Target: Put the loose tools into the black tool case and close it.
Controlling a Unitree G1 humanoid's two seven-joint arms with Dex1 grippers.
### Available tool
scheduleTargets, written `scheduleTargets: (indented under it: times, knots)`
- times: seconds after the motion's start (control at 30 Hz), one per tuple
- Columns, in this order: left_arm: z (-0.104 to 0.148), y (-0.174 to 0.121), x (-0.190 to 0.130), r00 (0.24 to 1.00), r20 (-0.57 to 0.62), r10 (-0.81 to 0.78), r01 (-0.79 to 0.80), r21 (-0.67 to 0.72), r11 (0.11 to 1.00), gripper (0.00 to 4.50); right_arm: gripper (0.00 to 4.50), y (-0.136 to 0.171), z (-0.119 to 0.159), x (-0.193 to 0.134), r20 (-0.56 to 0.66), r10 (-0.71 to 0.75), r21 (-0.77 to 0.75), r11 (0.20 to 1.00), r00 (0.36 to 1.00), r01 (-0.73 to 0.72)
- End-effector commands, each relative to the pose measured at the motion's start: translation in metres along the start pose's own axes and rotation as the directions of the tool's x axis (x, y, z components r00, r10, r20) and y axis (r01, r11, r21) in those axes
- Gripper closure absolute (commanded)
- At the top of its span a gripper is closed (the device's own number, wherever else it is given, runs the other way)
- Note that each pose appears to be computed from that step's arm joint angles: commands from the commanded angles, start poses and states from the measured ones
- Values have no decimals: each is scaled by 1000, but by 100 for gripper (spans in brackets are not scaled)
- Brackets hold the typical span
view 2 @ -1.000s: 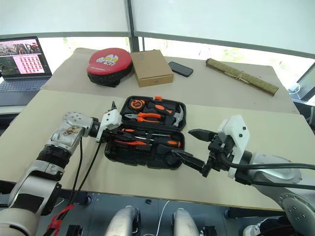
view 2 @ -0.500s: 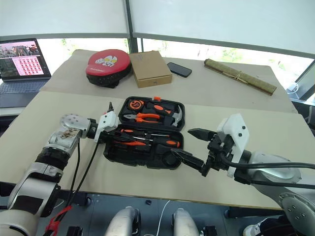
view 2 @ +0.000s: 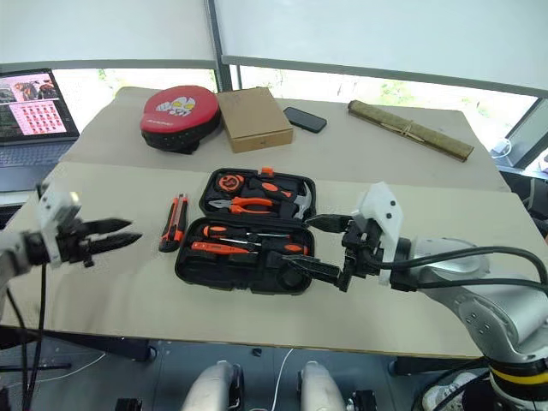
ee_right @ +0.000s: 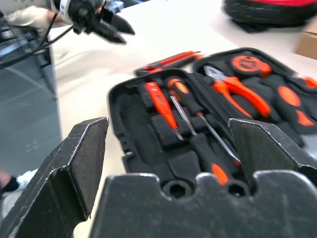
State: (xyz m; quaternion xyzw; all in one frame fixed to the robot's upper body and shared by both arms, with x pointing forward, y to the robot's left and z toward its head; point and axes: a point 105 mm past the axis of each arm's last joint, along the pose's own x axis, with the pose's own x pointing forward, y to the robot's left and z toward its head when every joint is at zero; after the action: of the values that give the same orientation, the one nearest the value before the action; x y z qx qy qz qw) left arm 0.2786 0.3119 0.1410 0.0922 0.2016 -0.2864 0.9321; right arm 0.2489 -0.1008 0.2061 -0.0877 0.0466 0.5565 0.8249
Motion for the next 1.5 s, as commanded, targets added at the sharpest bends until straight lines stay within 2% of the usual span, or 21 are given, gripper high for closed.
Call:
scheduleTargets:
  times: [0.03, 0.07, 0.1, 0.33, 0.47, 0.6, 0.67, 0.8, 1.1, 1.17, 1.2, 1.33, 1.4, 1.5]
  knots:
    - [8, 4, -15, 995, 1, 102, -102, 9, 995, 61, 0, -2, 11, 4, 32, 42, -56, 998, 999, -41]
    - [8, 2, -12, 994, -12, 107, -107, 3, 994, 18, 0, -2, 11, 5, 32, 51, -58, 997, 998, -49]
    - [10, -1, -8, 994, -17, 105, -105, -8, 994, 5, 0, -3, 11, 5, 32, 55, -59, 997, 998, -53]
    - [67, -16, 40, 993, -55, 105, -113, -160, 981, 5, 0, 2, 13, 4, 31, 65, -70, 996, 997, -62]
    - [96, -14, 62, 985, -100, 142, -161, -220, 962, 5, 0, 9, 14, 3, 43, 55, -71, 996, 998, -52]
    - [84, -5, 82, 931, -300, 208, -279, -217, 935, 5, 0, 17, 18, 5, 77, 37, -77, 997, 996, -31]
    - [88, 1, 93, 928, -292, 232, -297, -202, 933, 5, 0, 19, 19, 6, 93, 22, -73, 997, 995, -16]
    - [90, -4, 114, 930, -322, 176, -256, -227, 940, 5, 0, 19, 17, 6, 108, -19, -65, 998, 994, 26]
    - [62, -18, 155, 895, -437, 86, -206, -236, 950, 5, 0, 22, 17, 6, 143, -89, -44, 994, 986, 96]
    - [55, -18, 158, 888, -454, 75, -204, -243, 948, 56, 0, 23, 19, 5, 149, -95, -46, 994, 984, 103]
    - [53, -18, 159, 886, -458, 74, -204, -241, 949, 66, 0, 24, 20, 5, 151, -99, -45, 993, 984, 107]
    - [52, -18, 159, 887, -460, 50, -184, -252, 950, 220, 0, 24, 21, 3, 149, -112, -41, 992, 982, 119]
    - [55, -15, 156, 892, -450, 47, -180, -258, 949, 284, 0, 24, 20, 1, 143, -119, -41, 991, 983, 126]
    - [65, -2, 144, 919, -393, 46, -143, -222, 964, 301, 0, 22, 18, -3, 126, -128, -41, 990, 984, 134]
